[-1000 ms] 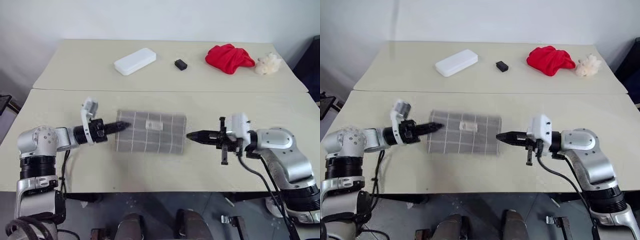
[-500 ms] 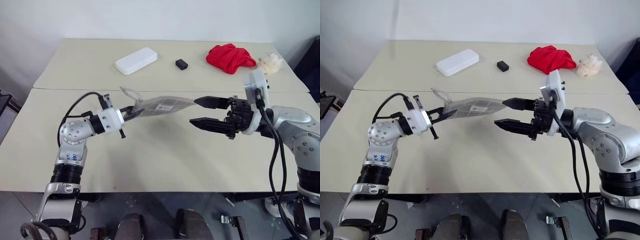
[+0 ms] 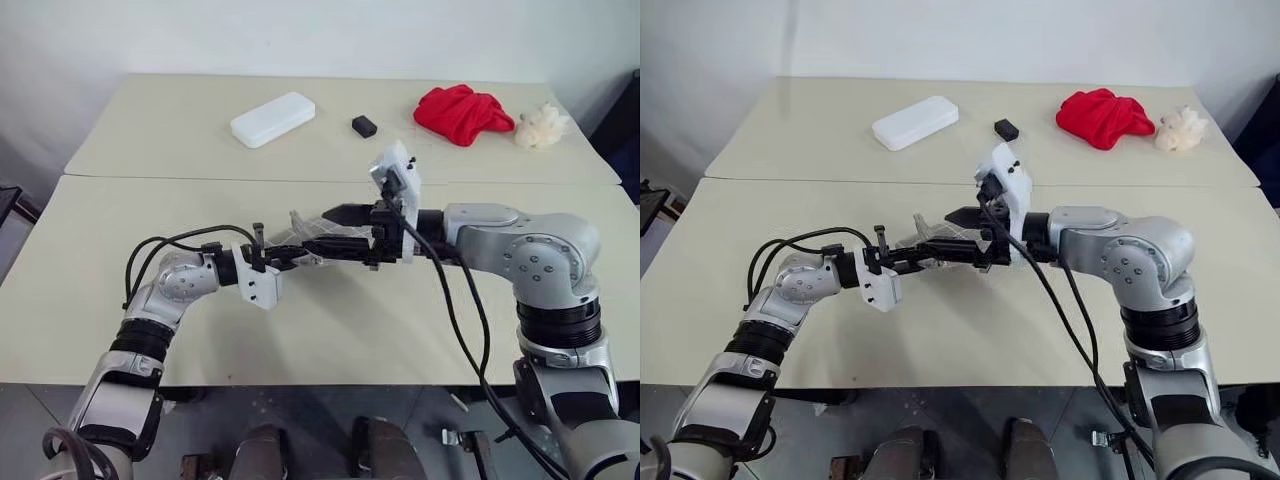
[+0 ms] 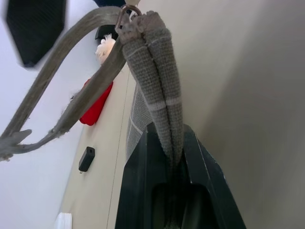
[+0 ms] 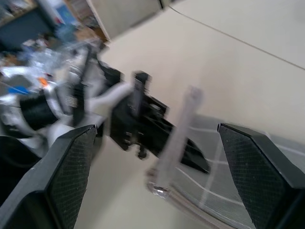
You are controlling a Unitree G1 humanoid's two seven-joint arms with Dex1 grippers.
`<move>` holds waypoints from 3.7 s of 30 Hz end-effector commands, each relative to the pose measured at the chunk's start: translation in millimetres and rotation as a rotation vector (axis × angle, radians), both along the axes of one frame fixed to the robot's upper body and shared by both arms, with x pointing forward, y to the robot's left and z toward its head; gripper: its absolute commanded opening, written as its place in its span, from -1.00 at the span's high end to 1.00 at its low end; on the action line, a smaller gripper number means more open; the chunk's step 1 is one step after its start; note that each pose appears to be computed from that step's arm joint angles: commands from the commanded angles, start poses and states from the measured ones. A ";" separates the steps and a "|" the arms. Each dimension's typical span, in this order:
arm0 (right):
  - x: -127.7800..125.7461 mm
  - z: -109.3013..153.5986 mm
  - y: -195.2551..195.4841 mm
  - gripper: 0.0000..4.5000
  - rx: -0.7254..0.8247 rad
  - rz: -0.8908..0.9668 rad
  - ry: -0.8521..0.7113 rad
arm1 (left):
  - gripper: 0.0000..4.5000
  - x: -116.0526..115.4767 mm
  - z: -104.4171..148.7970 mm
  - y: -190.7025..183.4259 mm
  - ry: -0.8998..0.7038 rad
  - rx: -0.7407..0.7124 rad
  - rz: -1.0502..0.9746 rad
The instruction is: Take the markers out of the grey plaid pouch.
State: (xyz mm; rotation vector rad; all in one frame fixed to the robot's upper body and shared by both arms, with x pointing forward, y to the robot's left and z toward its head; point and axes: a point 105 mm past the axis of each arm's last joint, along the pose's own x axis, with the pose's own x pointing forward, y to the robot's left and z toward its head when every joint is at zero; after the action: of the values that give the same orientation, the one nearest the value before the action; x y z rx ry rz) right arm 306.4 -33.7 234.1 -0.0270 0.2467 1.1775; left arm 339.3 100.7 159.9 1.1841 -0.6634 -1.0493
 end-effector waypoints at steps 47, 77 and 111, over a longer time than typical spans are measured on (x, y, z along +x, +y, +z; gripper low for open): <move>41.2 26.9 -95.9 0.98 0.187 -0.373 -0.320 | 1.00 -33.3 30.5 26.1 0.740 -0.481 -0.075; -6.9 24.8 -162.1 0.12 0.133 -0.160 -0.288 | 1.00 -41.0 40.8 33.5 1.031 -0.568 -0.158; -10.5 -26.0 -76.7 0.98 -0.431 0.107 -0.354 | 1.00 -44.3 12.0 -3.5 0.859 -0.389 -0.236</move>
State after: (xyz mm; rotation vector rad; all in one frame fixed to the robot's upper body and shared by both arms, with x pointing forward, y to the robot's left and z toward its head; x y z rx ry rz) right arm 293.1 -112.0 200.8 -0.5776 0.2092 1.2158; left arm 295.2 96.8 172.3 0.2563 -0.2891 -1.4203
